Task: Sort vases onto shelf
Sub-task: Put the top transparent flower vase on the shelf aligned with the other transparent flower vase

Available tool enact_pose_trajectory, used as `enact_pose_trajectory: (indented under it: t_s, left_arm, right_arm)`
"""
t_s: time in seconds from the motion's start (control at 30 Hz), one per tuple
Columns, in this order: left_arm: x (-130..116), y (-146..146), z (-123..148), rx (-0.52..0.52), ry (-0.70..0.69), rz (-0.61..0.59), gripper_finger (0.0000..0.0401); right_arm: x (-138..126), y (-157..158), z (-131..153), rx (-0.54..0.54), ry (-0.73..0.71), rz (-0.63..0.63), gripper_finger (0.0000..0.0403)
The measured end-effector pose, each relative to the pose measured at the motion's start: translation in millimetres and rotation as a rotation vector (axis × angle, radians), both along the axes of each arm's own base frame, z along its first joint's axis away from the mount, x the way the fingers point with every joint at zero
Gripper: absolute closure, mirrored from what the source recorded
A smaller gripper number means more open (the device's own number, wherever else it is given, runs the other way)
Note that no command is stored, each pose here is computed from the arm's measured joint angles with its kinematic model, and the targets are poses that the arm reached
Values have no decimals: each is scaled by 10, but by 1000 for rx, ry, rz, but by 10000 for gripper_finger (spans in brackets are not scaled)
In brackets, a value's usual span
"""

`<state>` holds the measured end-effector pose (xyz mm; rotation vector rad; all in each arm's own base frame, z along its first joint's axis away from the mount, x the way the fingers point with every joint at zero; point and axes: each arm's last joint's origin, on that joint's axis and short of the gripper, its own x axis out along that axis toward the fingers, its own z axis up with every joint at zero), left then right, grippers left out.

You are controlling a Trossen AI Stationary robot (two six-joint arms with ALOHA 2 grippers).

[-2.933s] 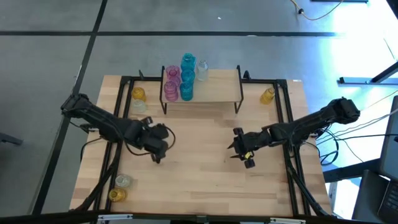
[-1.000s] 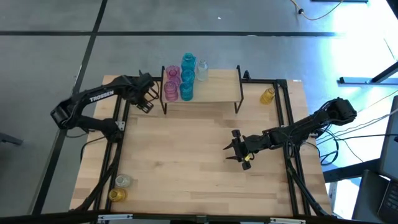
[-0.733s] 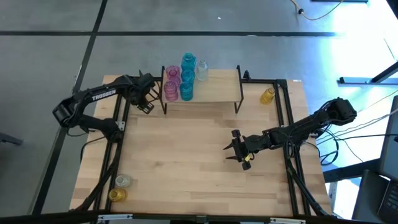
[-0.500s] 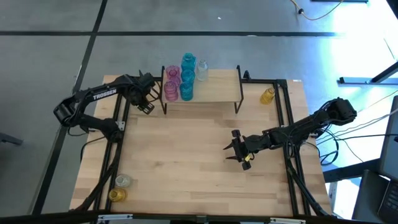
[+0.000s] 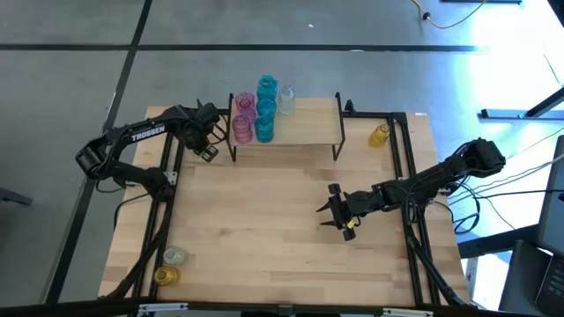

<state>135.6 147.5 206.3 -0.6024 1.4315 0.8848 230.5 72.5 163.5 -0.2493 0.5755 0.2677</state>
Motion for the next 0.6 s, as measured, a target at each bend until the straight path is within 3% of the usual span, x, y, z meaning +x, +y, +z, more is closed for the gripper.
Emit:
enact_pose_trajectory:
  t_s: [0.17, 0.6]
  left_arm:
    - [9, -8, 4, 1, 2, -13, 385]
    - [209, -324, 1, -6, 63, -138, 374]
  right_arm:
    - [0, 0, 0, -1, 0, 0, 219]
    - [4, -4, 4, -10, -8, -11, 219]
